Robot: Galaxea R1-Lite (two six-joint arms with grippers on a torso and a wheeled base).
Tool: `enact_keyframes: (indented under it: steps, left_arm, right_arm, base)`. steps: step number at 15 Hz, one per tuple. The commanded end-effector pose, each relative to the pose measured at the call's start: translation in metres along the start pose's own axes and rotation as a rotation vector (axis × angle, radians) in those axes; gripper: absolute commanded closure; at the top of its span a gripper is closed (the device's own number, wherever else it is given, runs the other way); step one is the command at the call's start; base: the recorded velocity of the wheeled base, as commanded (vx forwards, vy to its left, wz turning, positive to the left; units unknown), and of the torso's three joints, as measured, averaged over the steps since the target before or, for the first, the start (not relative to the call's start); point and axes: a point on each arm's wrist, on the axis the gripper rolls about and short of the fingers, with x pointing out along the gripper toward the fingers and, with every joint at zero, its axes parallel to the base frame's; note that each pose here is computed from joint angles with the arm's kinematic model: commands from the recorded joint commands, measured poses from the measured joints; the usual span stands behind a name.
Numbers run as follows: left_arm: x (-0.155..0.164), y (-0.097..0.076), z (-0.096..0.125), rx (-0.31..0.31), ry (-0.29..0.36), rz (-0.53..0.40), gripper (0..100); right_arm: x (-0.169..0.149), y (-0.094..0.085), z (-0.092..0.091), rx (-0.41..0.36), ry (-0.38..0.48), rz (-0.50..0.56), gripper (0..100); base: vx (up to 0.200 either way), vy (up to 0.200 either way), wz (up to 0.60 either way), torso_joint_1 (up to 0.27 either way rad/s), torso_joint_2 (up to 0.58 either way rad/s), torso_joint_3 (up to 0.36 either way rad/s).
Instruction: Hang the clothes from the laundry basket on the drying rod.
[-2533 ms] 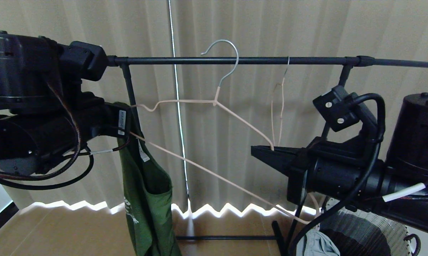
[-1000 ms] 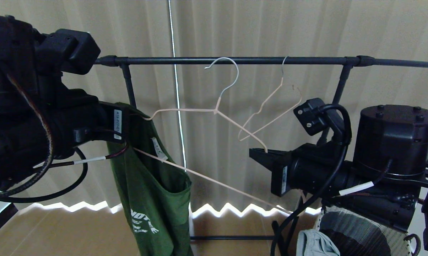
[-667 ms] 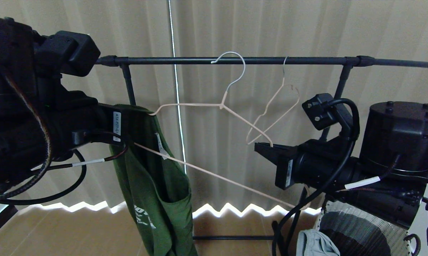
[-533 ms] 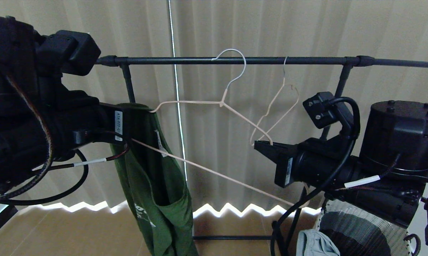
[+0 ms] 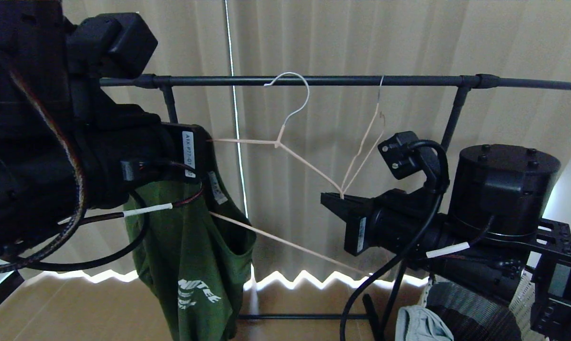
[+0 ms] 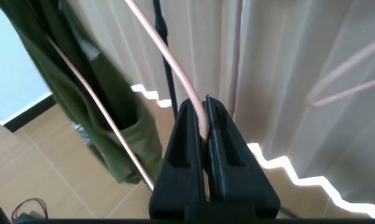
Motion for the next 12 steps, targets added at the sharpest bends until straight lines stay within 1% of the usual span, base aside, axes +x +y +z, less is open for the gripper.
enact_keyframes:
  steps: [1,2,4,5,7,8,9,11,12]
  left_arm:
    - [0.000,-0.013,0.003,-0.010,-0.007,-0.047,100]
    - [-0.003,-0.021,0.006,-0.030,-0.017,-0.084,100]
    - [-0.004,-0.028,0.004,-0.021,-0.008,-0.108,100]
    - [-0.004,-0.028,0.001,-0.016,0.000,-0.114,100]
    - [-0.006,-0.028,-0.006,0.000,0.026,-0.180,100]
    - [-0.007,-0.028,-0.007,0.000,0.027,-0.188,100]
    - [-0.010,-0.026,-0.011,0.005,0.040,-0.228,100]
    - [-0.012,-0.026,-0.015,0.010,0.051,-0.272,100]
    - [-0.014,-0.025,-0.015,0.007,0.052,-0.324,100]
  right_arm:
    - [0.006,0.000,-0.005,-0.004,0.021,-0.002,100]
    - [0.009,0.001,-0.008,-0.003,0.029,-0.002,100]
    - [0.016,0.002,-0.006,-0.002,0.017,0.001,100]
    - [0.020,0.003,-0.006,-0.002,0.006,0.005,100]
    - [0.022,0.006,-0.007,-0.004,-0.003,0.015,100]
    - [0.021,0.006,-0.006,-0.004,-0.006,0.016,100]
    - [0.019,0.006,-0.005,-0.004,-0.009,0.016,100]
    - [0.016,0.007,-0.004,-0.003,-0.013,0.020,100]
    - [0.014,0.012,-0.006,-0.006,-0.008,0.038,100]
  base:
    - [0.000,0.000,0.00,0.000,0.00,0.000]
    - [0.000,0.000,0.00,0.000,0.00,0.000]
    - [0.000,0.000,0.00,0.000,0.00,0.000]
    - [0.000,0.000,0.00,0.000,0.00,0.000]
    - [0.000,0.000,0.00,0.000,0.00,0.000]
    - [0.000,0.000,0.00,0.000,0.00,0.000]
    - [0.000,0.000,0.00,0.000,0.00,0.000]
    - [0.000,0.000,0.00,0.000,0.00,0.000]
    - [0.000,0.000,0.00,0.000,0.00,0.000]
